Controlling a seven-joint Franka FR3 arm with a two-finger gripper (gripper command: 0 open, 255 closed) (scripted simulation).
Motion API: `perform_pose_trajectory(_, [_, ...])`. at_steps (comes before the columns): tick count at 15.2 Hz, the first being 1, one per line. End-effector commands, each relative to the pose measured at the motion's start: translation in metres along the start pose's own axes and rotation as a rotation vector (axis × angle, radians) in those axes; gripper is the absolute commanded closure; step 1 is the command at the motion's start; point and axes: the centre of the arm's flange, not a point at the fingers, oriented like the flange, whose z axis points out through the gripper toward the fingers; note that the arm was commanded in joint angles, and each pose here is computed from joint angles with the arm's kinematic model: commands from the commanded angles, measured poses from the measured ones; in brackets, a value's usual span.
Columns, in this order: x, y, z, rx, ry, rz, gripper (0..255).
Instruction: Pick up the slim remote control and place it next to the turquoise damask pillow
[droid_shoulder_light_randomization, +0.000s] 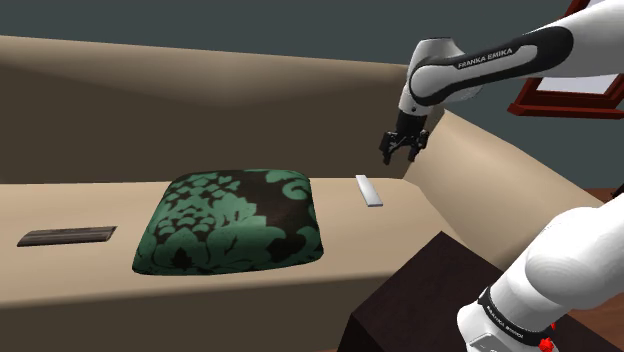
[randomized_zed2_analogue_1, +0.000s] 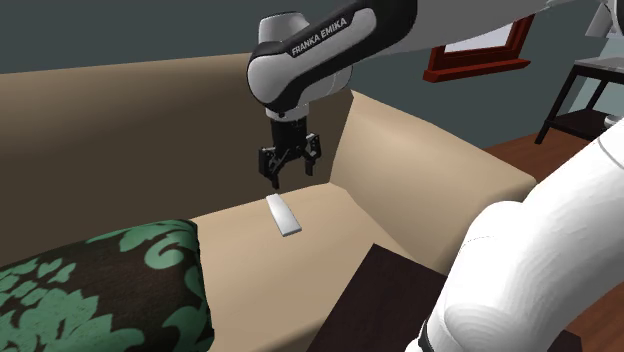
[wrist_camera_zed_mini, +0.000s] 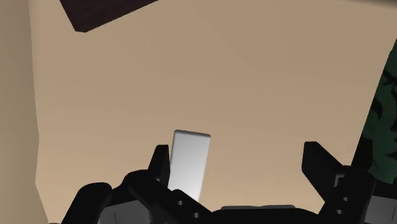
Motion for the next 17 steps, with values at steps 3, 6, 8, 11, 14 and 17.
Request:
perform_pose_trajectory(3, [0.033, 0.008, 0.04, -0.004, 0.009, 0.033, 0])
perform_pose_trajectory(6, [0.059, 0.013, 0.069, -0.007, 0.014, 0.058, 0])
perform_pose_trajectory(8, [0.076, 0.017, 0.088, -0.009, 0.017, 0.074, 0])
perform_pose_trajectory(11, [0.102, 0.023, 0.117, -0.012, 0.022, 0.099, 0])
perform_pose_trajectory(14, [0.128, 0.031, 0.146, -0.015, 0.027, 0.124, 0])
perform_pose_trajectory(17, [0.154, 0.038, 0.174, -0.018, 0.032, 0.148, 0])
